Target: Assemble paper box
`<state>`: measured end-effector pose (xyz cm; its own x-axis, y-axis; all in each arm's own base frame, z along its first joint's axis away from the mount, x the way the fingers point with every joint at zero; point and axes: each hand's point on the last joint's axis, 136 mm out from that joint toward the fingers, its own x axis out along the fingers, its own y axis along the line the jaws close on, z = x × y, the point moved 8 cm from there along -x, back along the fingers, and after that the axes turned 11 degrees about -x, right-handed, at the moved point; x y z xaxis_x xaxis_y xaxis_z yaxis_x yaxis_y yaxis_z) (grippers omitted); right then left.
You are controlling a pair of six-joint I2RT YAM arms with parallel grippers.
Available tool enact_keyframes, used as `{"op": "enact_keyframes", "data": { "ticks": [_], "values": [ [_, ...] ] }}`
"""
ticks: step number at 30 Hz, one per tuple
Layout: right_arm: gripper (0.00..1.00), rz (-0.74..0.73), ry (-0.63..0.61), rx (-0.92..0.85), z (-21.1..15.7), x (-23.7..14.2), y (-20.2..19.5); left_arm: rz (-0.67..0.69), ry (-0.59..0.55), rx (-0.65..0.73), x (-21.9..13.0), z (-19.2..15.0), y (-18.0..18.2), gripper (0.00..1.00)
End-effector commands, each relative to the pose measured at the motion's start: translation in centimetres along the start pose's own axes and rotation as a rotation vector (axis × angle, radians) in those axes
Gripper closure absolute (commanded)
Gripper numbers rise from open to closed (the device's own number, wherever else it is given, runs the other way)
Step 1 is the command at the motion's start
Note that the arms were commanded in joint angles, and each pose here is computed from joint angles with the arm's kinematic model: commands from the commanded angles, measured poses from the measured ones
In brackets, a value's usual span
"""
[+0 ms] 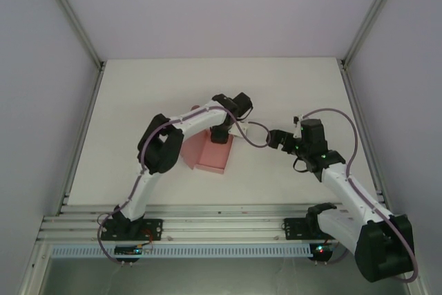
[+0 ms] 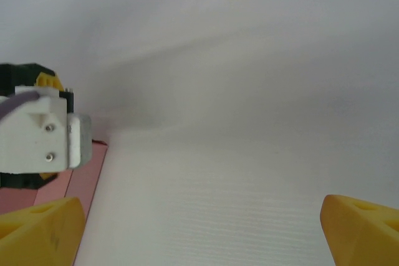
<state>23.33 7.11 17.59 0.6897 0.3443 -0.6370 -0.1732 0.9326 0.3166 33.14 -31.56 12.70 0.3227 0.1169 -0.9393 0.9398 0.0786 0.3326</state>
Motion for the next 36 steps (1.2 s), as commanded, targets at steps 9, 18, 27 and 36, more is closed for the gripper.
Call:
{"op": "enact_keyframes", "data": {
  "ticks": [9,18,27,36],
  "values": [
    [0.01,0.079,-0.011,-0.100,2.3,0.6,1.5,0.175,-0.567,-0.493,-13.1,-3.6,4.7,0.00],
    [0.01,0.262,0.135,-0.496,4.7,5.0,8.1,0.170,-0.801,-1.641,-16.1,-17.2,5.6,0.00],
    [0.06,0.332,0.373,-0.847,5.0,13.7,14.8,0.089,-0.647,-2.006,-10.7,-25.2,1.6,0.00],
    [0.29,0.332,0.557,-0.921,2.2,18.7,16.7,0.119,-0.607,-2.003,-9.9,-26.3,0.0,0.00]
  ]
}}
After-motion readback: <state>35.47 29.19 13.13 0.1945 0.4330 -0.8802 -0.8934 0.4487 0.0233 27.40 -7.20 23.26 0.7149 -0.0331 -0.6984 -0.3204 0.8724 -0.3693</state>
